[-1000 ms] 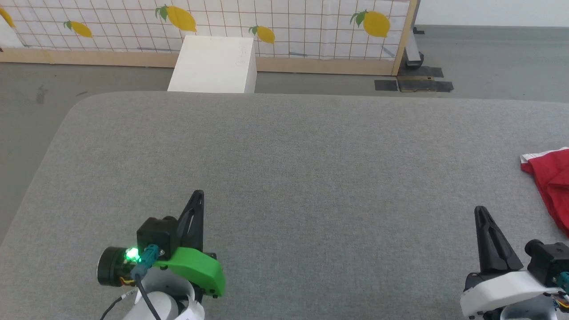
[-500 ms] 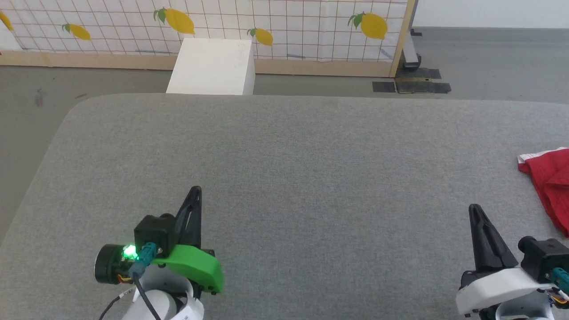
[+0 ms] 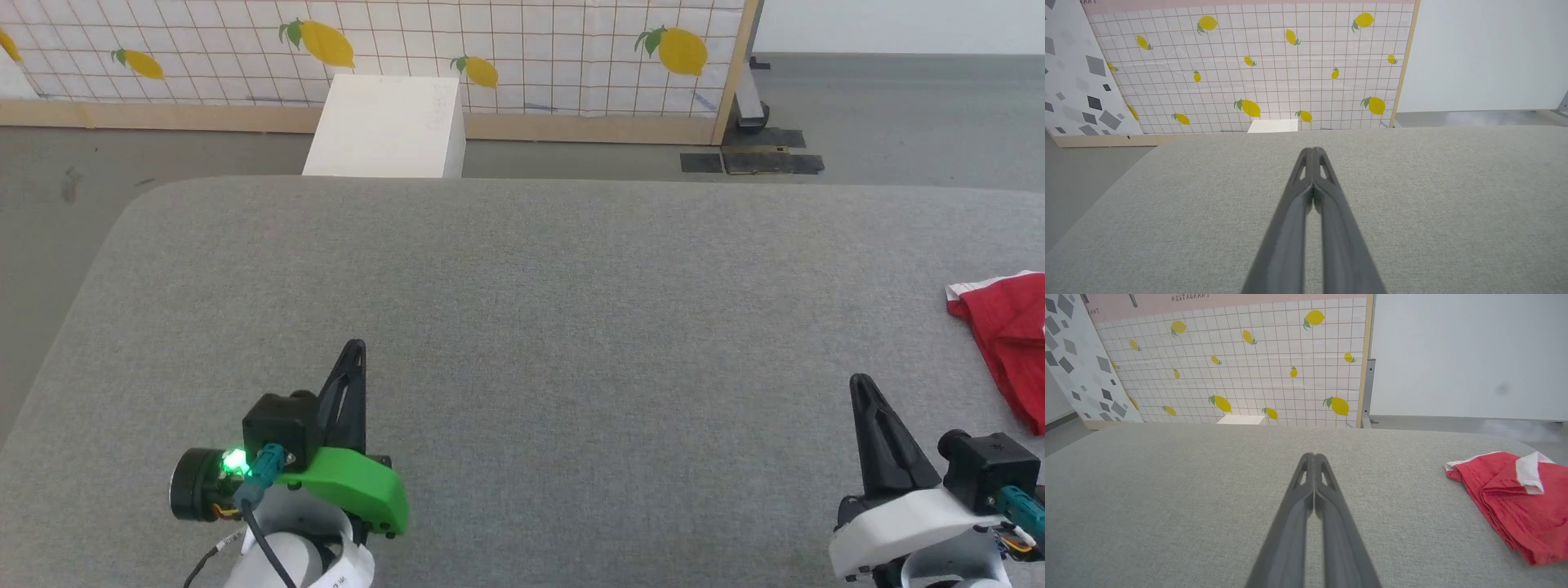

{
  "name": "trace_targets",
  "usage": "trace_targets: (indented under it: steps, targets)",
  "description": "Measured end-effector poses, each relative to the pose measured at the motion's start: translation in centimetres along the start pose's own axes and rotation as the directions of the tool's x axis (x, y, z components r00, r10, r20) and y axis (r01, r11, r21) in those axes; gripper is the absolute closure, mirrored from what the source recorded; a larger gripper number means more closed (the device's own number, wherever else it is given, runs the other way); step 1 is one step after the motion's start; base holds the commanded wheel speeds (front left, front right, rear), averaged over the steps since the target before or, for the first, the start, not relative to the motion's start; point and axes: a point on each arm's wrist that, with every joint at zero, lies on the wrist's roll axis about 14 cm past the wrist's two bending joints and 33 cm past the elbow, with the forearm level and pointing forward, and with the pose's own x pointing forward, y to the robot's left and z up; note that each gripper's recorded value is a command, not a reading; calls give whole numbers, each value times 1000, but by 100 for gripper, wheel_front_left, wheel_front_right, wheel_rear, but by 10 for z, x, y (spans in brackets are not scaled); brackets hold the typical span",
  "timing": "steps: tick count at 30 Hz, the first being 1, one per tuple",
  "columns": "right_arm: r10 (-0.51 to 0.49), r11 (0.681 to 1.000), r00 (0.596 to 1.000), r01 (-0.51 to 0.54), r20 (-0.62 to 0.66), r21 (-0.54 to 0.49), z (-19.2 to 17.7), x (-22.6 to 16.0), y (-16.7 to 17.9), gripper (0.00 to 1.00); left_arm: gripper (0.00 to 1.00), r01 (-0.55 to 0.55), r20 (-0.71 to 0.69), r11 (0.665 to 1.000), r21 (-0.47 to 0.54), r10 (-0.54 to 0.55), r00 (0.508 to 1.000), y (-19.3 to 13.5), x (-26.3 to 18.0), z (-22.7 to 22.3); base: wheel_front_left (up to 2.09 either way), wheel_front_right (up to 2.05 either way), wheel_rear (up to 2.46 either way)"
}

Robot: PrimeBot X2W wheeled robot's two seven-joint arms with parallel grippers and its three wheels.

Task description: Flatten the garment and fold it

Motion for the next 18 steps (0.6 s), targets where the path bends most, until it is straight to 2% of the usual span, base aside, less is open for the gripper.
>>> trace_targets:
  steps: [18]
  targets:
    - [14, 1000, 1000, -14, -7, -25, 2, 1, 5, 100, 100, -25, 8, 1000, 12, 25, 1000, 7, 1, 4, 0, 0, 0]
